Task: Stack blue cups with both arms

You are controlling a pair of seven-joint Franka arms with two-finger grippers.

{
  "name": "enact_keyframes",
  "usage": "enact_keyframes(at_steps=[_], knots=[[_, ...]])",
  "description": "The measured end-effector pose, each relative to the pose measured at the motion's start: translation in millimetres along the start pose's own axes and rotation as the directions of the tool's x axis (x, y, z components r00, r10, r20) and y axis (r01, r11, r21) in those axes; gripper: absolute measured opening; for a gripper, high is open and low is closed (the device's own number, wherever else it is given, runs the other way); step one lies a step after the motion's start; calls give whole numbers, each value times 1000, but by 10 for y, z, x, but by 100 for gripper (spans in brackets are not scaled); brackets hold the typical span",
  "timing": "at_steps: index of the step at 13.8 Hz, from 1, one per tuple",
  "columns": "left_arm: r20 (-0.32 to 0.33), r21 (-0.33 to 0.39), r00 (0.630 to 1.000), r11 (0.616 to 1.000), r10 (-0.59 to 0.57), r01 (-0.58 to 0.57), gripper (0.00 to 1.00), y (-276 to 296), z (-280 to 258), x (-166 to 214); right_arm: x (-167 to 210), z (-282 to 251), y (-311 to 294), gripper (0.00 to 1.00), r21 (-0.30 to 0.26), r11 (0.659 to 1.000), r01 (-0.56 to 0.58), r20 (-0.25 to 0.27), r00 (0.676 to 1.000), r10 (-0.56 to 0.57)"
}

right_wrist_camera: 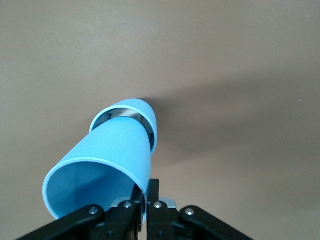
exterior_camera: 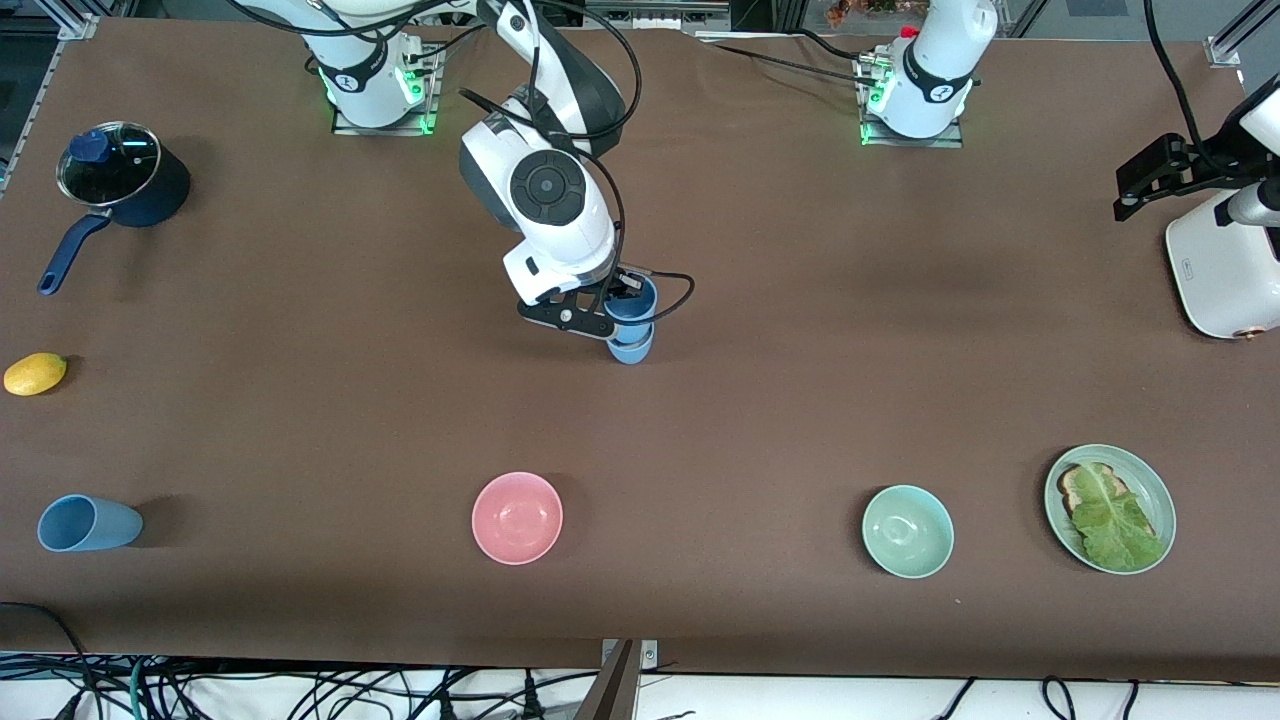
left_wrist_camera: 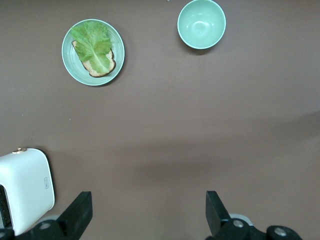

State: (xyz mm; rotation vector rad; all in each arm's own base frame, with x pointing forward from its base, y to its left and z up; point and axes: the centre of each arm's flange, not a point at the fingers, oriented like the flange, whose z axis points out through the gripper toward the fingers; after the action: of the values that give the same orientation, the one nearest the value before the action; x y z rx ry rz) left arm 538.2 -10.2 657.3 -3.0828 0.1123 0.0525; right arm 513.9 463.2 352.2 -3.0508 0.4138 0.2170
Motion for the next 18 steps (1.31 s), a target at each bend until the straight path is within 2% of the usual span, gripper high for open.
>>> enact_keyframes(at_steps=[1, 2, 7, 9, 11, 15, 18], knots=[[0, 0, 1000, 1000, 0, 0, 100, 1, 0, 0, 0, 0, 0, 5, 0, 1000, 0, 0, 1000, 0], [0, 0, 1000, 1000, 0, 0, 100, 3, 0, 0, 1, -4, 0, 10, 1, 1000, 0, -1, 1000, 0], [1, 0, 1000, 1000, 3, -3, 100, 17, 5, 1, 114, -233, 92, 61, 30, 999, -20, -25, 999, 21], [2, 0, 1000, 1000, 6, -6, 100, 32, 7, 2, 214, -472, 204, 79, 53, 998, -30, -44, 999, 32], [2, 0, 1000, 1000, 7, -7, 100, 36, 8, 2, 336, -788, 426, 100, 54, 998, -17, -49, 999, 20], [2, 0, 1000, 1000, 7, -7, 100, 38, 8, 2, 565, -1481, 1099, 100, 22, 998, 63, -34, 997, -62], [2, 0, 1000, 1000, 7, -7, 100, 39, 8, 1, 748, -2043, 1863, 100, 2, 986, 165, -12, 986, -165]])
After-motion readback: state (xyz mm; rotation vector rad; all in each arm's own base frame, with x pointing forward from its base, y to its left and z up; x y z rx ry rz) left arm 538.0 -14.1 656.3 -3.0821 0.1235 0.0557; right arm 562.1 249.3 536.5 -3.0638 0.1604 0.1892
